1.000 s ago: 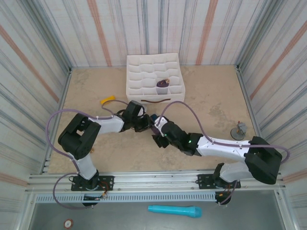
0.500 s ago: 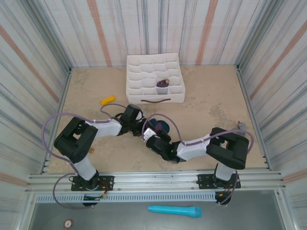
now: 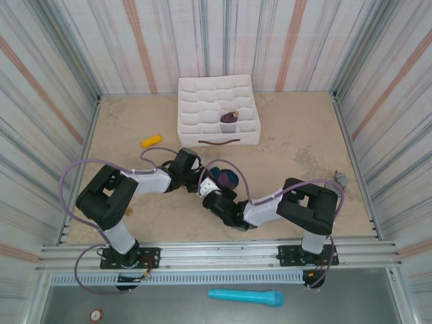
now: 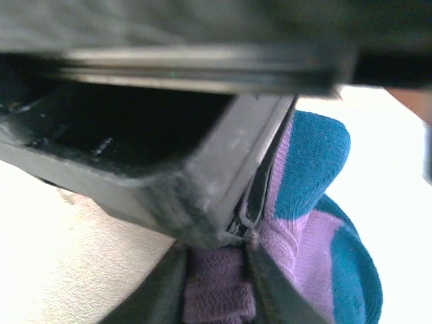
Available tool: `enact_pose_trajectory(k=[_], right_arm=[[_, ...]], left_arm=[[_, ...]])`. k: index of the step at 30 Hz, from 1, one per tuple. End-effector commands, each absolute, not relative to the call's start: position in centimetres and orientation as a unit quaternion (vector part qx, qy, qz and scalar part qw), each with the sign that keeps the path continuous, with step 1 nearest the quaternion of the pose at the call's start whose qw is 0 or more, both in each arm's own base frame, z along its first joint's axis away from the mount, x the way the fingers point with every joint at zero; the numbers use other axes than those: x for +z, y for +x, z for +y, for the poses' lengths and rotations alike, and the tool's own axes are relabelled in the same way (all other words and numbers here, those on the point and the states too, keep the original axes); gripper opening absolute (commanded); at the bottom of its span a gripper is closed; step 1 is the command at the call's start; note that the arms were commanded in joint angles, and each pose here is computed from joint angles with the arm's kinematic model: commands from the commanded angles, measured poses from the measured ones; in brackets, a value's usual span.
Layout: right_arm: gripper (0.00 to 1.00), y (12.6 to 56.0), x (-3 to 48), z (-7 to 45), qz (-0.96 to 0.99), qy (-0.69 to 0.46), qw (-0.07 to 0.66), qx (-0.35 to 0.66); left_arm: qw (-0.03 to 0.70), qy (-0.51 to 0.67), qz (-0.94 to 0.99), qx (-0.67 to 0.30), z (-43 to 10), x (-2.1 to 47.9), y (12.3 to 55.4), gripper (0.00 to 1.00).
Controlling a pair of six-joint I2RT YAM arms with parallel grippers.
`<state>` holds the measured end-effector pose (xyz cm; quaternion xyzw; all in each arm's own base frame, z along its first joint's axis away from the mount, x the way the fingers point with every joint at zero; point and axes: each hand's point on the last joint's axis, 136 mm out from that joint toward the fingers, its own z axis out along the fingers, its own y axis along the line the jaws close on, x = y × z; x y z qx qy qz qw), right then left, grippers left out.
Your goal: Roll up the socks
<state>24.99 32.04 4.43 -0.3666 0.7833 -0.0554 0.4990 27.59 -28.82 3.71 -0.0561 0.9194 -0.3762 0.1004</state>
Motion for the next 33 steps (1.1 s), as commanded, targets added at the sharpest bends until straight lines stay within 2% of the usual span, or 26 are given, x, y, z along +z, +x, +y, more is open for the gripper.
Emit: enact_pose_trajectory(k=[1, 2, 10, 13, 17, 27, 33], right_arm=[[0.07, 24.7, 0.2, 28.6, 0.831, -0.358, 0.422, -0.049], [0.00, 24.7, -0.2, 28.2, 0.840, -0.351, 0.412, -0.040], [0.00, 24.4, -2.3, 26.4, 0.884, -0.307, 0.350, 0.031], [0.00, 24.5, -2.8, 26.1, 0.895, -0.289, 0.335, 0.059], [0.00, 24.7, -2.8, 25.9, 0.907, -0.253, 0.311, 0.125], [0.00, 25.7, -2.0, 26.2, 0.905, -0.145, 0.209, 0.341], [0.00, 26.2, -3.0, 25.6, 0.903, -0.099, 0.151, 0.390]], left_arm=[[0.055, -0.066, 0.937, -0.339, -27.6, 1.3, 24.9, 0.13], [0.056, -0.066, 0.937, -0.340, -27.6, 1.3, 25.0, 0.16], [0.058, -0.064, 0.935, -0.345, -27.7, 1.7, 25.1, 0.45], [0.061, -0.067, 0.932, -0.351, -27.7, 2.0, 25.2, 0.51], [0.077, -0.064, 0.924, -0.370, -27.8, 2.7, 25.5, 0.54], [0.107, -0.044, 0.907, -0.405, -28.5, 4.1, 26.0, 0.54], [0.105, -0.046, 0.908, -0.403, -28.8, 3.7, 26.5, 0.54]])
